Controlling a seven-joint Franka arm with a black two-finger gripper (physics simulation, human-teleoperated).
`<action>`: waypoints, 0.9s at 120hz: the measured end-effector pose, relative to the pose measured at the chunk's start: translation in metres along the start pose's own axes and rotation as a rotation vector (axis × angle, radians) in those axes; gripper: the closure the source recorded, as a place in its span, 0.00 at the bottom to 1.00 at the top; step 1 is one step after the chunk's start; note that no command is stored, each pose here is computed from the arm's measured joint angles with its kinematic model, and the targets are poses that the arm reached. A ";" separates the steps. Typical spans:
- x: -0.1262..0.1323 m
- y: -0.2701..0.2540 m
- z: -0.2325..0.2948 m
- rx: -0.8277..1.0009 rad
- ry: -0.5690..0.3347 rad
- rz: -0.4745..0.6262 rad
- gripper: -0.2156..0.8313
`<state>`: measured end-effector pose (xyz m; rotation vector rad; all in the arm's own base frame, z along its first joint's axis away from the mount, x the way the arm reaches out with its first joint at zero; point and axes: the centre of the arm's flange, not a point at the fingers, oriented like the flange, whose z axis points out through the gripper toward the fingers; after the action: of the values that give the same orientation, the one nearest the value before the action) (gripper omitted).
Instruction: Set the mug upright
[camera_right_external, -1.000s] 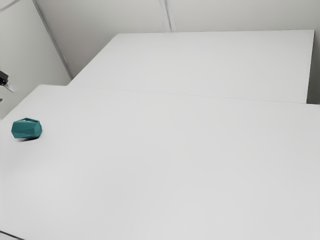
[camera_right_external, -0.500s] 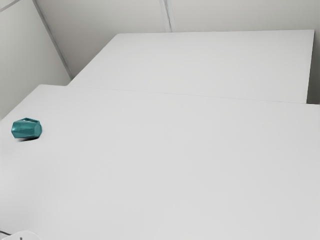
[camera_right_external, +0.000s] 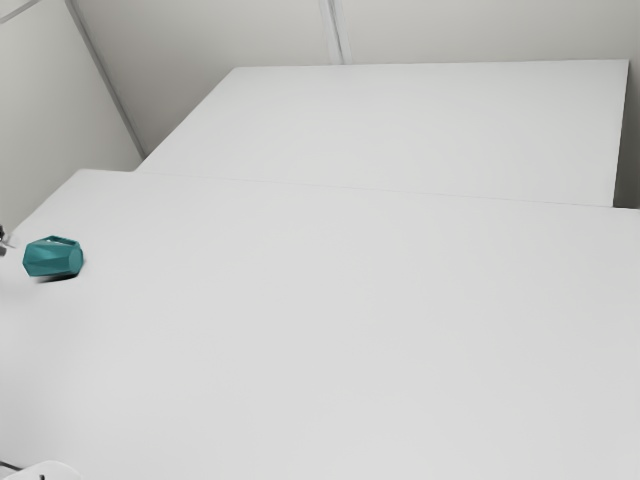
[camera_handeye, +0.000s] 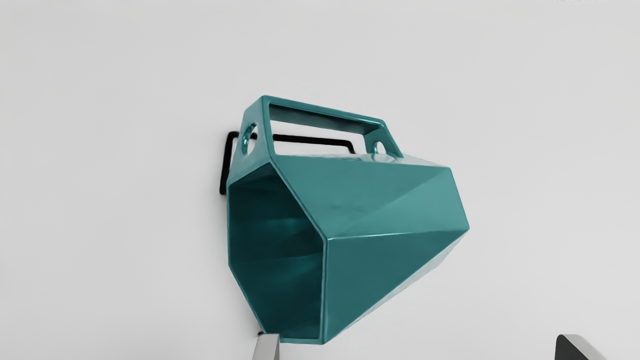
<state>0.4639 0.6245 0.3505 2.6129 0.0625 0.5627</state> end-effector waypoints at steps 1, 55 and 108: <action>0.000 -0.001 0.001 0.003 0.002 0.002 0.21; 0.003 -0.012 0.053 -0.049 0.021 0.090 0.21; 0.002 -0.008 0.064 -0.189 0.125 0.116 0.33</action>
<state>0.4913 0.6047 0.2960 2.4071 -0.0979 0.7357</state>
